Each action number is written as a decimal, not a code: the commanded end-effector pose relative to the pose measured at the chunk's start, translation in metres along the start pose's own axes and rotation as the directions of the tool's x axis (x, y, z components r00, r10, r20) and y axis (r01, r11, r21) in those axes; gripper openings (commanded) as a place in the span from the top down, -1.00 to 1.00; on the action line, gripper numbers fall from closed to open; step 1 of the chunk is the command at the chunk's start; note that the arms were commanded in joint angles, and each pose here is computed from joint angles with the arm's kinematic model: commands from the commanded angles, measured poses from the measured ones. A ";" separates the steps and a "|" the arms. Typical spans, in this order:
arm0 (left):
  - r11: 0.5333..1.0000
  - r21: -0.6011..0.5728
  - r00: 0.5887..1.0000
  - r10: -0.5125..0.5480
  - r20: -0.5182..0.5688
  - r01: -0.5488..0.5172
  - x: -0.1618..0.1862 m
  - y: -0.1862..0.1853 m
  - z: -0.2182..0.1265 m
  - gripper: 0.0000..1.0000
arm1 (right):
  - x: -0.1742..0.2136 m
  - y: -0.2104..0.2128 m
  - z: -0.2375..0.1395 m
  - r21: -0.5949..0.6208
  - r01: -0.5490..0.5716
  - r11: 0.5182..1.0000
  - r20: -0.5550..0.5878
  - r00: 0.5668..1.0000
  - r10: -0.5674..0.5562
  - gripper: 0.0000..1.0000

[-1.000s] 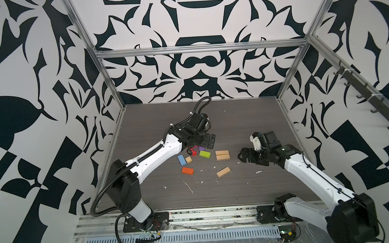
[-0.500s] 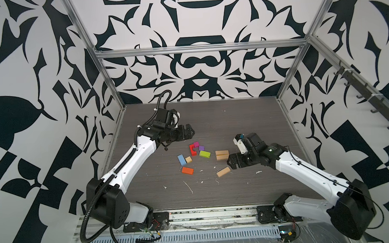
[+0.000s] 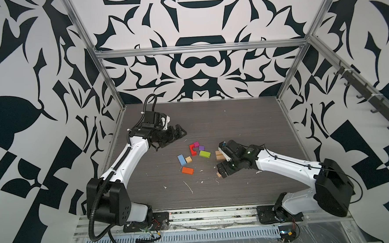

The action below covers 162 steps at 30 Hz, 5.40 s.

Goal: Build the wood block tower
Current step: 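Raise the left gripper away while the right gripper moves over the 58 bar, then lower and close the right gripper on the 58 bar, then slide the 58 bar with the right gripper against the two tan bars, then open the right gripper and raise it off the three bars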

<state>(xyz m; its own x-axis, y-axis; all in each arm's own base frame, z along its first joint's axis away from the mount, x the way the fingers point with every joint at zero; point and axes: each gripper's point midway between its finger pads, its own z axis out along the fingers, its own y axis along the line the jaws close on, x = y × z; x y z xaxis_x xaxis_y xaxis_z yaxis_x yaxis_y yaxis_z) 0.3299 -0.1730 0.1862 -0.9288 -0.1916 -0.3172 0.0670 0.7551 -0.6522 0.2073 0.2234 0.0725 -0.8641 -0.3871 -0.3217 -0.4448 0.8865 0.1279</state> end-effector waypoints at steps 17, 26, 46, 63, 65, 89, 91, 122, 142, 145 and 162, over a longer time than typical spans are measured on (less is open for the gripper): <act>0.999 0.040 1.000 -0.003 -0.021 0.004 0.001 0.005 0.009 -1.00 | -0.015 0.004 0.021 0.101 0.044 0.994 -0.015 0.999 -0.043 -0.99; 0.999 0.048 1.000 -0.003 -0.025 0.005 0.001 0.004 0.010 -1.00 | -0.007 0.011 0.037 0.098 0.023 0.995 -0.051 0.999 -0.018 -0.97; 0.998 0.057 1.000 -0.010 -0.026 0.011 0.000 0.003 0.011 -1.00 | 0.006 -0.007 0.050 0.208 -0.077 0.975 -0.068 0.993 0.093 -0.62; 0.998 0.064 1.000 -0.011 -0.029 0.013 0.002 0.002 0.011 -1.00 | -0.012 -0.026 0.044 0.277 -0.302 0.912 0.033 0.952 0.305 -0.28; 0.998 0.065 1.000 -0.010 -0.028 0.012 0.002 0.002 0.010 -1.00 | -0.015 -0.028 0.045 0.269 -0.325 0.907 0.040 0.944 0.327 -0.28; 0.997 0.075 1.000 -0.008 -0.025 0.009 0.001 0.000 0.010 -1.00 | -0.031 -0.034 0.061 0.253 -0.367 0.895 -0.001 0.925 0.379 -0.29; 0.997 0.076 1.000 -0.006 -0.023 0.008 0.001 -0.001 0.010 -1.00 | -0.033 -0.035 0.062 0.260 -0.365 0.894 -0.001 0.926 0.378 -0.29; 0.997 0.079 1.000 0.001 -0.021 0.001 0.001 -0.002 0.008 -1.00 | -0.041 -0.047 0.065 0.300 -0.366 0.881 0.020 0.926 0.377 -0.47; 0.997 0.081 1.000 0.002 -0.021 0.000 0.002 -0.002 0.007 -1.00 | -0.044 -0.045 0.063 0.286 -0.373 0.883 0.027 0.924 0.381 -0.83; 0.997 0.081 1.000 0.001 -0.024 0.001 0.002 -0.002 0.008 -1.00 | -0.046 -0.043 0.060 0.275 -0.375 0.885 0.035 0.924 0.381 -0.89; 0.997 0.080 1.000 -0.002 -0.028 0.005 0.003 -0.002 0.008 -1.00 | -0.059 -0.038 0.037 0.227 -0.357 0.906 0.084 0.934 0.347 -0.98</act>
<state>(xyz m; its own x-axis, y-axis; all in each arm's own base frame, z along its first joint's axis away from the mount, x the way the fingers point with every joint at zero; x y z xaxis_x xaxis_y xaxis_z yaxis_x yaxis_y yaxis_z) 0.3332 -0.1793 0.1779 -0.9385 -0.1832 -0.2927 0.0792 0.7109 -0.6988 0.2809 0.2199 0.0308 -0.9555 -0.0161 -0.2945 -0.0166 0.9999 -0.0010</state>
